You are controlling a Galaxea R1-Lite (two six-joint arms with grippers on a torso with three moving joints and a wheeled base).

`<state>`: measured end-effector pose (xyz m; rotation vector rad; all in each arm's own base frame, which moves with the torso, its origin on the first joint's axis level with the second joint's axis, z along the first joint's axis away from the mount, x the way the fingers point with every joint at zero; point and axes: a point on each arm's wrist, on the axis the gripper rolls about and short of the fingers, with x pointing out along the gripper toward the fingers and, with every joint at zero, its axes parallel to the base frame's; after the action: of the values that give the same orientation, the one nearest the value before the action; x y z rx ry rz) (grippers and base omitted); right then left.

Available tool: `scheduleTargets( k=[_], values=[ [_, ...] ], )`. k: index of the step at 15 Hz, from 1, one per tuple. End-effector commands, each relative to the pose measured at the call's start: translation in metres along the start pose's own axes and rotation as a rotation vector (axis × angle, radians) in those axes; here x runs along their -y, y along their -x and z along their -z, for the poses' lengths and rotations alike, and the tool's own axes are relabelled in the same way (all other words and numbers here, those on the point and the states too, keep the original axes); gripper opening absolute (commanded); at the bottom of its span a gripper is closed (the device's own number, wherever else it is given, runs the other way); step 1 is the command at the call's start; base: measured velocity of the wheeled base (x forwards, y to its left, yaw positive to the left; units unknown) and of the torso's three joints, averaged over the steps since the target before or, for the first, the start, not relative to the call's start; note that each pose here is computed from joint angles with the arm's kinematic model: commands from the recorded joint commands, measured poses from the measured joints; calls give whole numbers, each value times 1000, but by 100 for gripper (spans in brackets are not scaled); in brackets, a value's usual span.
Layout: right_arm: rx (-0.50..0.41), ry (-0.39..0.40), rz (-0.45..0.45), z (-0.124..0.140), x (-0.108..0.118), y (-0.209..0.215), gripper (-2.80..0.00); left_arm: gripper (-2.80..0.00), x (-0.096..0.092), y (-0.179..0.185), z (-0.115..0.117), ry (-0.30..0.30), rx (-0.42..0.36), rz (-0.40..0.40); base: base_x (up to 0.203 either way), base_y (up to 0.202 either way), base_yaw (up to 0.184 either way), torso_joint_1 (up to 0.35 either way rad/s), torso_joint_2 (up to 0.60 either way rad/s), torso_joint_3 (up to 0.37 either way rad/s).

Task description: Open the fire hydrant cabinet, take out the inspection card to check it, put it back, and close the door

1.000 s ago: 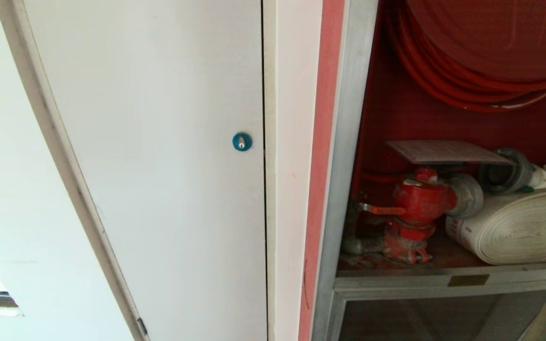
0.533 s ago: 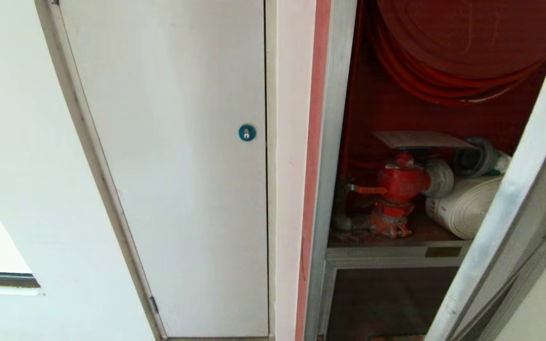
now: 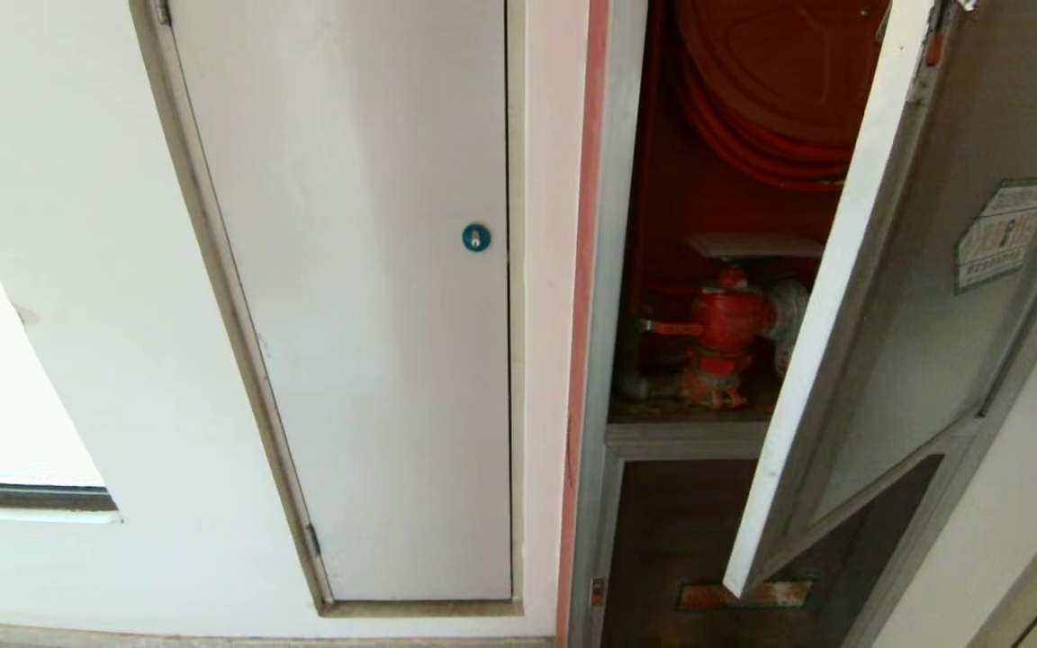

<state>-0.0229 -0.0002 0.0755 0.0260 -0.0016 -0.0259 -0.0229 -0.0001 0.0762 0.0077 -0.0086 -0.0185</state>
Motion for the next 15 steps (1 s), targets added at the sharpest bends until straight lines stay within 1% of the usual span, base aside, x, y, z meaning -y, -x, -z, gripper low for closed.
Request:
scheduleTargets(
  k=[1, 11, 15],
  values=[
    [1, 0, 0, 0, 0, 0, -280, -280, 0, 0, 0, 0, -1, 0, -194, 0, 2, 3, 2, 2],
    [2, 0, 0, 0, 0, 0, -280, -280, 0, 0, 0, 0, -1, 0, -191, 0, 2, 2, 2, 2],
    [1, 0, 0, 0, 0, 0, -280, -280, 0, 0, 0, 0, -1, 0, 0, 0, 0, 0, 0, 0]
  ],
)
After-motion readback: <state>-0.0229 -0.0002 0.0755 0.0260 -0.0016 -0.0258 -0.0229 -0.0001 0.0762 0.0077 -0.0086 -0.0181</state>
